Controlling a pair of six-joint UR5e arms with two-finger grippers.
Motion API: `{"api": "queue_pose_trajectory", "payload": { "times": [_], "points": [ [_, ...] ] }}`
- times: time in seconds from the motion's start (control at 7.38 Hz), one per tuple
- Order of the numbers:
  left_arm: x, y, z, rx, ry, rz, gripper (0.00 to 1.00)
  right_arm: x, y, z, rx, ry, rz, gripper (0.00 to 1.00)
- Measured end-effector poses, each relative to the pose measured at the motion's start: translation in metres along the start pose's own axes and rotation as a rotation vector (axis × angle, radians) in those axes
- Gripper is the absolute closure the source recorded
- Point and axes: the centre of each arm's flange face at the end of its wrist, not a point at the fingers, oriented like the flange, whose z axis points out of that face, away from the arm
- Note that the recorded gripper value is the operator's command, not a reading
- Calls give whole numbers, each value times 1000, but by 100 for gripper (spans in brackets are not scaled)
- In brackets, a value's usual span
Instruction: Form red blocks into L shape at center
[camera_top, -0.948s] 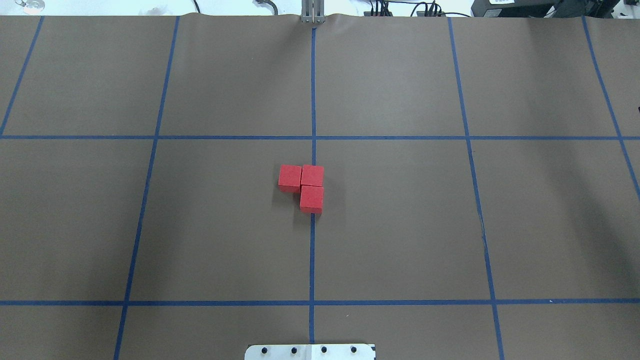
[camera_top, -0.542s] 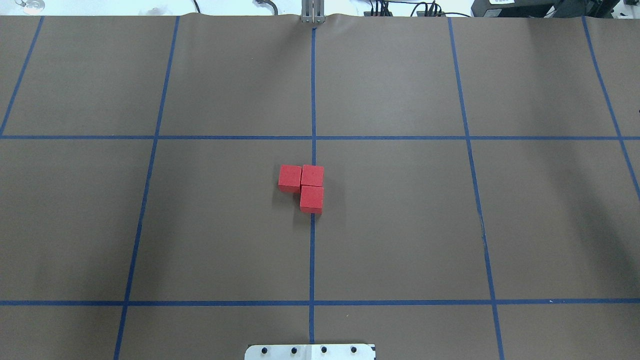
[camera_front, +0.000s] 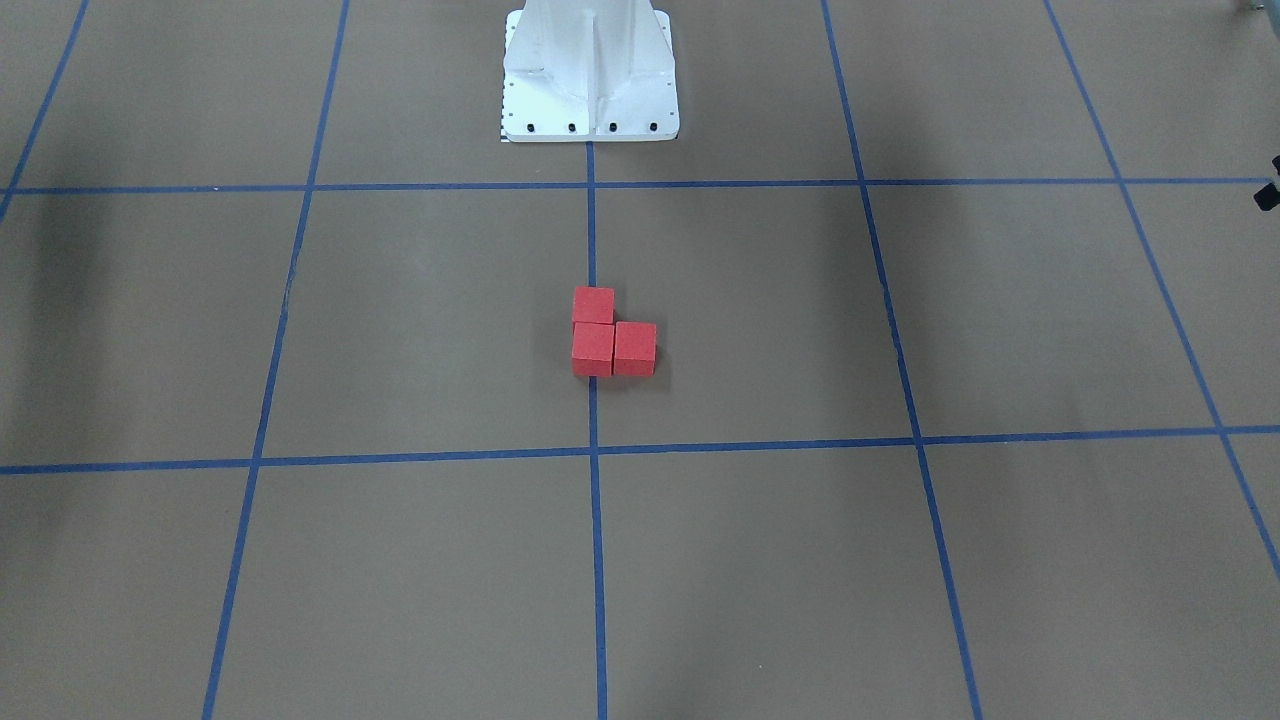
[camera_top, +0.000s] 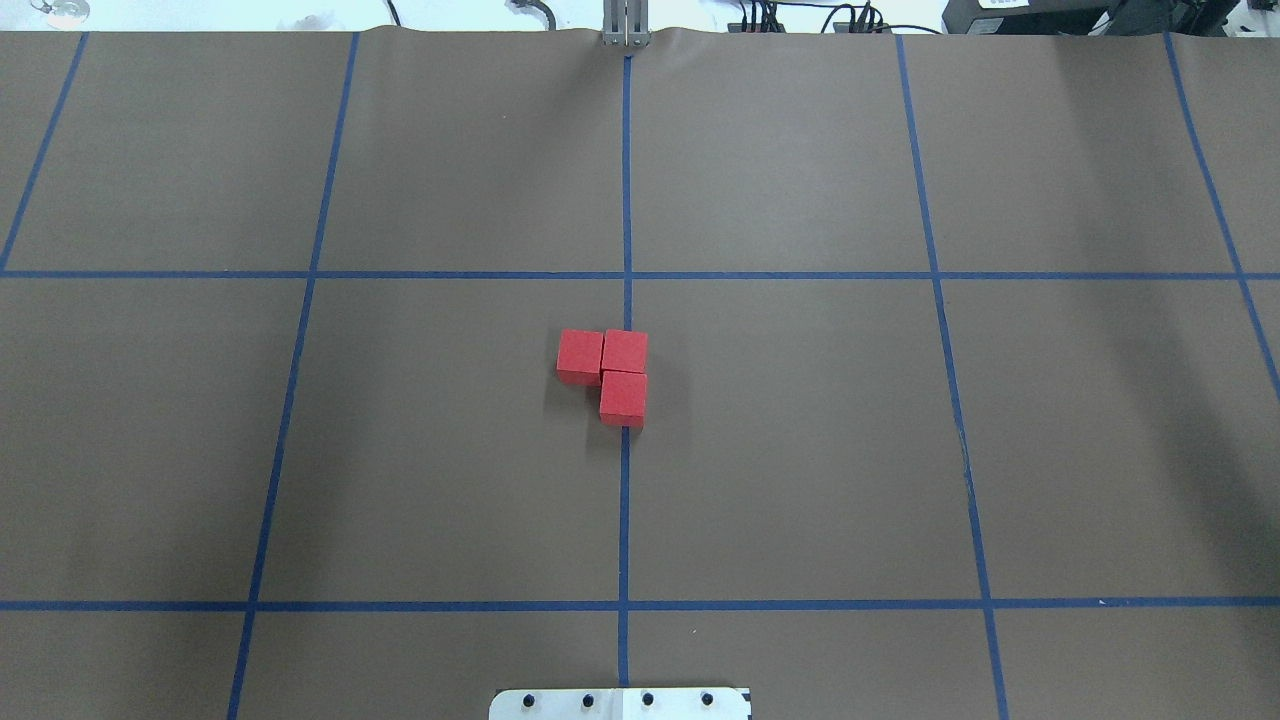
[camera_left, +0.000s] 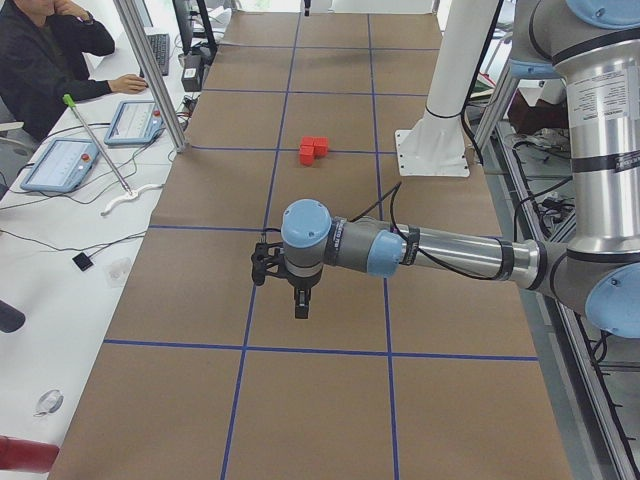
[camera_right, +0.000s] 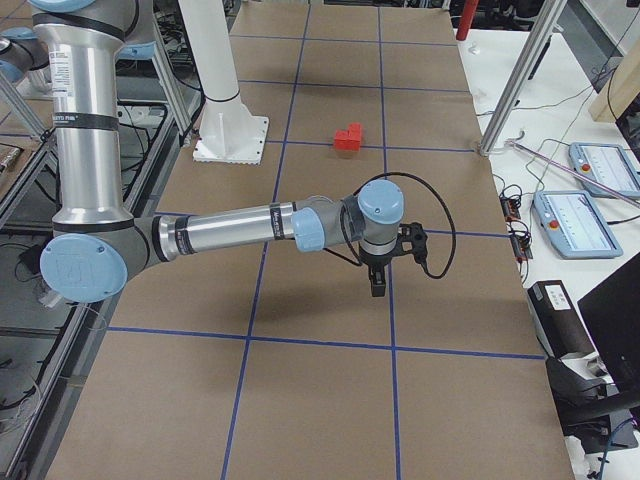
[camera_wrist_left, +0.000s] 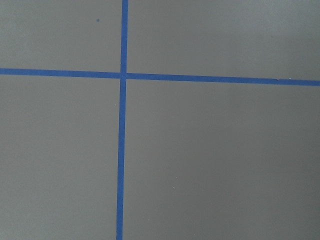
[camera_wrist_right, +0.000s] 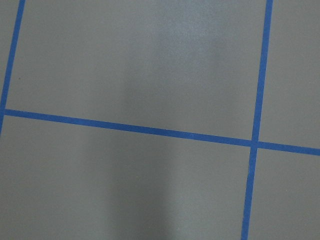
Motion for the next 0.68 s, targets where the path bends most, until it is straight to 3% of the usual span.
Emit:
{"api": "queue_pose_trajectory", "payload": {
  "times": [0.68],
  "points": [
    [-50,3,16,-24,-8,-89,0,39,21,-4,4,39,76,0]
  ]
}}
